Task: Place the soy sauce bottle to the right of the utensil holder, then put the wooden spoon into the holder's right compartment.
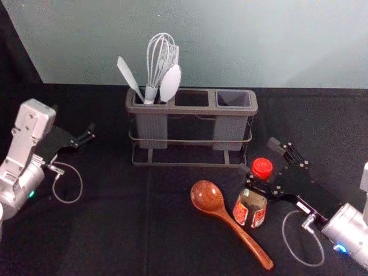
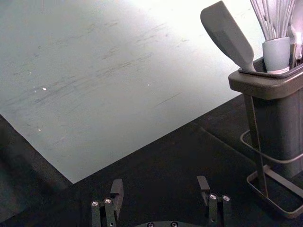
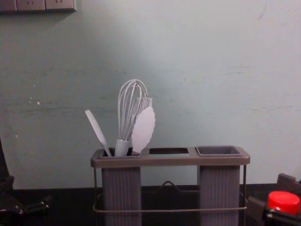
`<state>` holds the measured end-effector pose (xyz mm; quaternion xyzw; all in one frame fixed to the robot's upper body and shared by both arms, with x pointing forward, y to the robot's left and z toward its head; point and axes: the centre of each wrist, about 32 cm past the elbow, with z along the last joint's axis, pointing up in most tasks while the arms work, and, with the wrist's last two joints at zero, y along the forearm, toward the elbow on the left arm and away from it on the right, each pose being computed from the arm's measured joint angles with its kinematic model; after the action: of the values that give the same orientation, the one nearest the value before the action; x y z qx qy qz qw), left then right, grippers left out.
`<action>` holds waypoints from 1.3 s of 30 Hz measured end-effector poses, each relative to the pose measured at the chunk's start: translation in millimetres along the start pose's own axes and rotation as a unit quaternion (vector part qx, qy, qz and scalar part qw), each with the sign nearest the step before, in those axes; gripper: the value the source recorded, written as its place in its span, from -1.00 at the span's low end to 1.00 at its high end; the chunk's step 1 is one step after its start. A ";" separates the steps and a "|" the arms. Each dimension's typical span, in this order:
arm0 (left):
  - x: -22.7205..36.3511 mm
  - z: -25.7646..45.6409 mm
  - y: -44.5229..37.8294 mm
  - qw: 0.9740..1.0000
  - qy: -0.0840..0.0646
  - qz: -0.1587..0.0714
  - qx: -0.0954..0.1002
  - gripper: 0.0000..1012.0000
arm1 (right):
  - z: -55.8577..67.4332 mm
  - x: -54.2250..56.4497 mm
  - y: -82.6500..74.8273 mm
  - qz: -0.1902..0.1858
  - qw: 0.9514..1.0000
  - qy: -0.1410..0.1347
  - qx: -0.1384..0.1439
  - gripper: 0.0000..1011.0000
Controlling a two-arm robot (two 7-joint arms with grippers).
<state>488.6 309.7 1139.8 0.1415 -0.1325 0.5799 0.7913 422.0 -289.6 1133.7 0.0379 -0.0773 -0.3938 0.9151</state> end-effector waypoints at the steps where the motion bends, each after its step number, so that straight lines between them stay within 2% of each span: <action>1: 0.0 0.0 0.0 1.000 0.000 0.000 0.000 1.00 | 0.0 -0.2 0.5 0.000 1.000 0.001 0.000 0.98; 27: 0.0 0.0 0.0 1.000 0.000 0.000 0.000 1.00 | 0.4 -0.7 2.9 0.002 1.000 0.005 -0.005 0.98; 35: 0.0 0.0 0.0 1.000 0.000 0.000 0.000 1.00 | 0.1 -1.6 2.8 0.000 0.999 0.034 -0.019 0.98; 39: 0.0 0.0 0.0 1.000 0.000 0.000 0.000 1.00 | 2.2 -3.7 3.1 0.003 0.999 0.038 -0.014 0.87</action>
<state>488.6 309.7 1139.8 0.1415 -0.1324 0.5799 0.7913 421.3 -284.8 1135.9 0.0392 -0.0373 -0.3902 0.9191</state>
